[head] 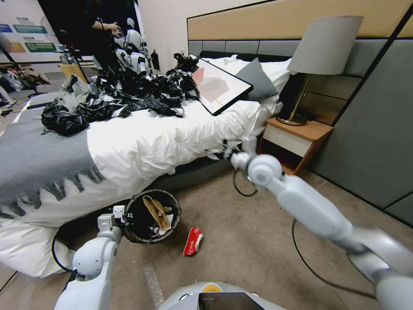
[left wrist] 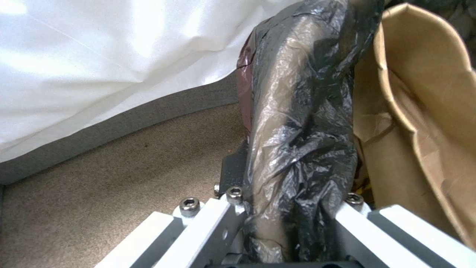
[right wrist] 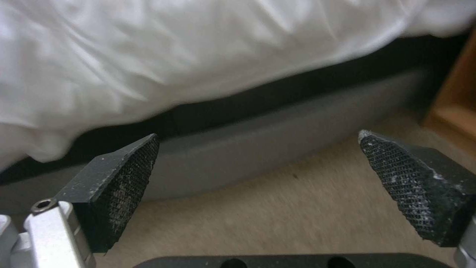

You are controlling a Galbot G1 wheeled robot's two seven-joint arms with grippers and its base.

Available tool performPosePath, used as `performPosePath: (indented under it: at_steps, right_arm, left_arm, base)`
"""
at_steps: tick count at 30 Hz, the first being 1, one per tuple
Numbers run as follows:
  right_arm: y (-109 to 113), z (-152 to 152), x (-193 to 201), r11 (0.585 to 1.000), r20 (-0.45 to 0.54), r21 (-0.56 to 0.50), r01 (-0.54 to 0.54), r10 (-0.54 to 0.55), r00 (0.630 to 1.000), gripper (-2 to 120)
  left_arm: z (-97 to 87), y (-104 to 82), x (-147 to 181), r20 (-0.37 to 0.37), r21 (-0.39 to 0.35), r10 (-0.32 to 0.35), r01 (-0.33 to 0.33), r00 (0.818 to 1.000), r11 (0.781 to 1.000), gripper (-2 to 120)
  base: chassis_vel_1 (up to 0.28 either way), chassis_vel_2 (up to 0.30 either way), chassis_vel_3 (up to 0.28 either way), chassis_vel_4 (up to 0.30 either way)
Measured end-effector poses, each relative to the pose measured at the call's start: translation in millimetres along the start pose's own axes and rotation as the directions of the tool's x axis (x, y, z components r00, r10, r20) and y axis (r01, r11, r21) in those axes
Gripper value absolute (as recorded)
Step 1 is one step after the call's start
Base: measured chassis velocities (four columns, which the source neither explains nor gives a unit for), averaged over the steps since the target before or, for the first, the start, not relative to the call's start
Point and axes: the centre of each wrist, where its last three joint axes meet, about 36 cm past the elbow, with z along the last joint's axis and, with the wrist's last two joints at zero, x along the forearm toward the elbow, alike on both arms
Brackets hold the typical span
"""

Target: Pick up the trash bin, then pick up the garbage from the floor and place it into the trash bin.

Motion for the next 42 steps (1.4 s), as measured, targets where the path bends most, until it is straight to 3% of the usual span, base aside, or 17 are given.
performPosePath:
  at_steps: [2, 4, 6, 7, 9, 11, 21, 28, 35, 42]
  right_arm:
    - [-2, 11, -1, 1.000, 0.000, -0.002, -0.012, 0.012, 1.000, 100]
    - [-10, 52, -1, 0.998, 0.032, 0.013, -0.062, 0.061, 0.998, 100]
    - [-11, 56, -1, 0.998, 0.034, 0.015, -0.068, 0.068, 0.997, 100]
    - [-13, 86, 1, 0.993, 0.052, 0.017, -0.115, 0.114, 0.992, 100]
    - [-15, 95, 2, 0.990, 0.070, 0.028, -0.135, 0.133, 0.989, 100]
    - [-19, 123, 3, 0.981, 0.133, 0.059, -0.185, 0.176, 0.976, 100]
    - [4, 208, 20, 0.973, 0.122, 0.053, -0.224, 0.216, 0.969, 100]
    - [13, 229, 20, 0.976, 0.198, 0.045, -0.215, 0.202, 0.959, 100]
    - [11, 234, 18, 0.974, 0.335, 0.062, -0.220, 0.187, 0.924, 100]
    - [27, 234, 20, 0.980, 0.284, 0.083, -0.180, 0.150, 0.947, 100]
  left_arm:
    - [0.0, 0.3, 0, 0.000, 0.000, 0.000, 0.000, 1.000, 1.000, 0]
    - [-0.5, 1.5, 0, 0.001, 0.006, 0.002, -0.002, 1.000, 1.000, 0]
    - [-0.6, 1.4, 0, 0.001, 0.009, 0.004, -0.004, 1.000, 1.000, 0]
    - [-2.1, 0.6, 1, 0.004, 0.016, 0.011, -0.011, 1.000, 1.000, 0]
    - [-2.8, 0.4, 1, 0.005, 0.017, 0.012, -0.012, 1.000, 1.000, 0]
    - [-3.3, 0.1, 1, 0.006, 0.017, 0.012, -0.012, 1.000, 1.000, 0]
    - [-0.6, -0.8, 1, -0.003, 0.010, 0.009, -0.009, 1.000, 1.000, 0]
    - [1.7, -0.9, 1, -0.009, 0.012, 0.008, -0.008, 1.000, 1.000, 0]
    - [2.0, -0.8, 2, -0.010, 0.011, 0.007, -0.007, 1.000, 1.000, 0]
    - [2.2, 0.4, 0, -0.012, 0.005, 0.004, -0.004, 1.000, 1.000, 0]
  base:
    - [0.000, 0.000, 0.000, 0.000]
    - [0.000, 0.000, 0.000, 0.000]
    - [0.000, 0.000, 0.000, 0.000]
    - [0.000, 0.000, 0.000, 0.000]
    - [0.000, 0.000, 0.000, 0.000]
    - [0.000, 0.000, 0.000, 0.000]
    - [0.000, 0.000, 0.000, 0.000]
    - [0.000, 0.000, 0.000, 0.000]
    - [0.000, 0.000, 0.000, 0.000]
    - [0.000, 0.000, 0.000, 0.000]
